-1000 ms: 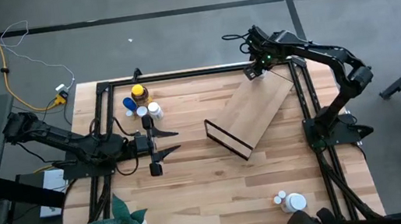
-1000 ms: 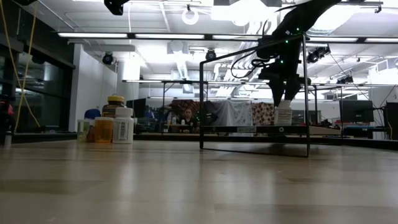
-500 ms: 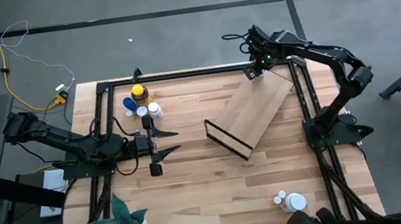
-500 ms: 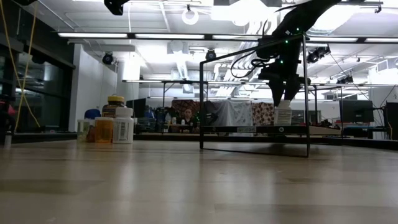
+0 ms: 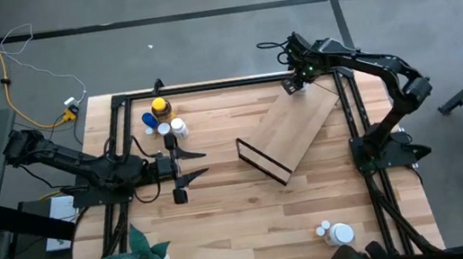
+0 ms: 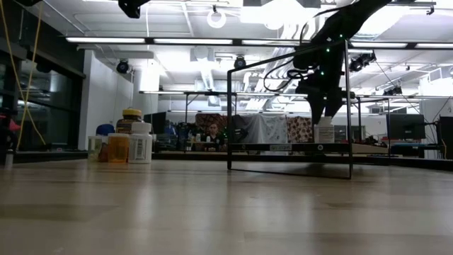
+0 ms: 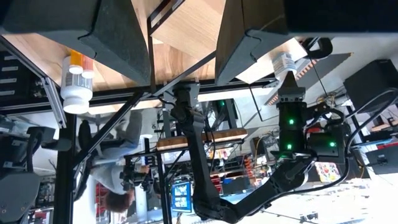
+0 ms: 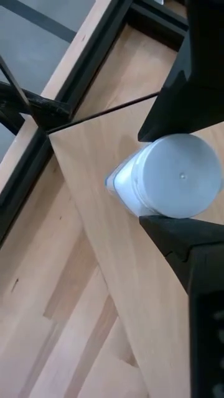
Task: Pick and place medicine bottles onto shelf by color
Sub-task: Put the bottom white medicine bottle on the shelf
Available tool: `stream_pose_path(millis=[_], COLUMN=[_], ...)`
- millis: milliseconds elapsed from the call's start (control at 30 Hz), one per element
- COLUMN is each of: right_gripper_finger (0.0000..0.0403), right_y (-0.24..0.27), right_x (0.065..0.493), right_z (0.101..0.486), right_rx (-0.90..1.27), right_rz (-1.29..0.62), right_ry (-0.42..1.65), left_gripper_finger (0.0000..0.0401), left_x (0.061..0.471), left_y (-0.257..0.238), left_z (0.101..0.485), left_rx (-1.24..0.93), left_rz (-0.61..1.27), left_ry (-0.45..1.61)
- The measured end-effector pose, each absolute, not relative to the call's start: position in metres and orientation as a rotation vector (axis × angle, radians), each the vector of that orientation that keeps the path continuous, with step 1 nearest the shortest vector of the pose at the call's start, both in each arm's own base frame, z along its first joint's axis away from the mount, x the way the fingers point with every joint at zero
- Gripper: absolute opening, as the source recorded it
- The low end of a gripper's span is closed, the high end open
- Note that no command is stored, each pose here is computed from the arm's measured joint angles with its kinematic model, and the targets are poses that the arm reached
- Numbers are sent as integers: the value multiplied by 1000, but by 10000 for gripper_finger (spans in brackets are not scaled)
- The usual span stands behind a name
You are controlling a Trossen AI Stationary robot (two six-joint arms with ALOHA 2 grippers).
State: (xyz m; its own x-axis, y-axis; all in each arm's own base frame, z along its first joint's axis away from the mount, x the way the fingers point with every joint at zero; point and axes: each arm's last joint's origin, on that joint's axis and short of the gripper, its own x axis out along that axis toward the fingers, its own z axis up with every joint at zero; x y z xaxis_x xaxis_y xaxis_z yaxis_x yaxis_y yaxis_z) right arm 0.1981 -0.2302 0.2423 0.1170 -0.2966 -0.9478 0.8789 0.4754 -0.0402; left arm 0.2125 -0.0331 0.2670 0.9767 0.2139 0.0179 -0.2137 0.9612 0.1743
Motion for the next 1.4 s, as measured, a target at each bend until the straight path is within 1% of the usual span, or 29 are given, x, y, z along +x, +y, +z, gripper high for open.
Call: stream_pose_path(millis=[333,867,1133,1400], right_gripper_finger=[186,186,186,186], right_y=[-234,-231,-229,-229], right_x=[201,199,202,201], right_z=[254,254,254,249], right_rx=[616,707,764,762], right_rz=[-953,-978,-881,-886], right_ry=[1119,1124,1103,1101], left_gripper_finger=[170,170,170,170], left_x=[212,212,212,212], left_y=[-33,-33,-33,-33], left_z=[267,267,267,267], left_rx=[177,177,177,177], left_rz=[216,216,216,217], left_ry=[0,0,0,0])
